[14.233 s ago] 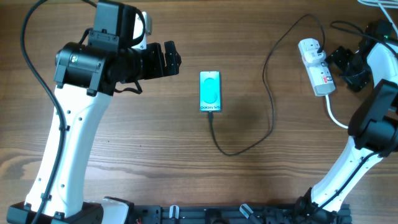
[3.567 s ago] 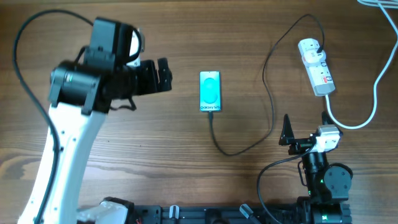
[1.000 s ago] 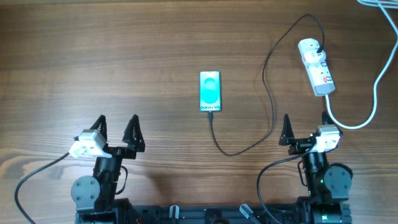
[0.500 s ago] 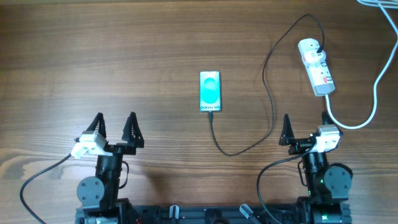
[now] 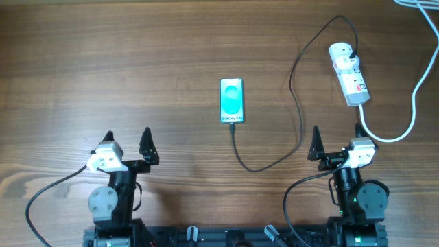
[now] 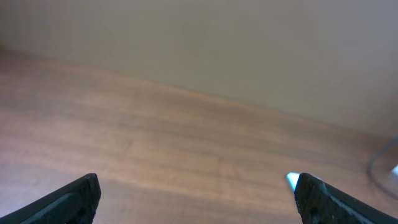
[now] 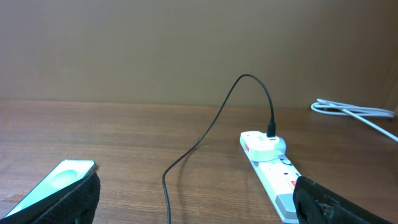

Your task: Plug charger to phone and switch on socket

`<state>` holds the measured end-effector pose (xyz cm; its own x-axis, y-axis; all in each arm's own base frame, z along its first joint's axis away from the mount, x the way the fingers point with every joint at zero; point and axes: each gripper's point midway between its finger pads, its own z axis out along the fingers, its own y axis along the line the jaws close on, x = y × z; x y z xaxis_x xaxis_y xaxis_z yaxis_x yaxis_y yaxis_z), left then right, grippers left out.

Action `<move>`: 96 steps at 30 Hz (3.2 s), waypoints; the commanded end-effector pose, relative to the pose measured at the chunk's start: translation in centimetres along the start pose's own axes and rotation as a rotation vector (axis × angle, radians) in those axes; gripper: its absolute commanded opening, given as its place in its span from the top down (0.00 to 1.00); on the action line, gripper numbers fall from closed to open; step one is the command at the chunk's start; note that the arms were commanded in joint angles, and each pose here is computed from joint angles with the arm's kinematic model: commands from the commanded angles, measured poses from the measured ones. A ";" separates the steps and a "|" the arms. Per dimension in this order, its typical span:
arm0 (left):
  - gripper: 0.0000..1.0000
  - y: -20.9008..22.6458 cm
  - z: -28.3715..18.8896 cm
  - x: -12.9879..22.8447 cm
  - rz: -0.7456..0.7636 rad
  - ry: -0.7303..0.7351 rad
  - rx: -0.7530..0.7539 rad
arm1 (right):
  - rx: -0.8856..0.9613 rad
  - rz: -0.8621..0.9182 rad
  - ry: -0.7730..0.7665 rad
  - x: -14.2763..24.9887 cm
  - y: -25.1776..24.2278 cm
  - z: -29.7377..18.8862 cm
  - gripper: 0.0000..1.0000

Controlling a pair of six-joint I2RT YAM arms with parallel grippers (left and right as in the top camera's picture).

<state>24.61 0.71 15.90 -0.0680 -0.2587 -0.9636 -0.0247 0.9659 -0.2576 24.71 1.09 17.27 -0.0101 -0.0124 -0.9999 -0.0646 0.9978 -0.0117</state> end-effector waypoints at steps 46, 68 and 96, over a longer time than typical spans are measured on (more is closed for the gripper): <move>0.00 1.0 0.0 0.0 0.210 -0.005 -0.059 | 0.014 0.013 -0.012 -0.2 -0.3 -0.1 0.00; 0.00 1.1 -0.1 -0.1 0.207 -0.009 -0.064 | 0.014 0.013 -0.012 -0.2 -0.3 -0.1 0.00; 0.00 1.1 0.0 -0.1 0.207 -0.008 -0.064 | 0.001 0.013 -0.013 -0.3 0.1 -0.1 0.00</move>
<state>24.54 2.02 15.77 -0.0714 -0.0707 -0.9949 -0.0875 0.9941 -0.0644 24.71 1.09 17.29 -0.0090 -0.0120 -0.9999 -0.0645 0.9979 -0.0114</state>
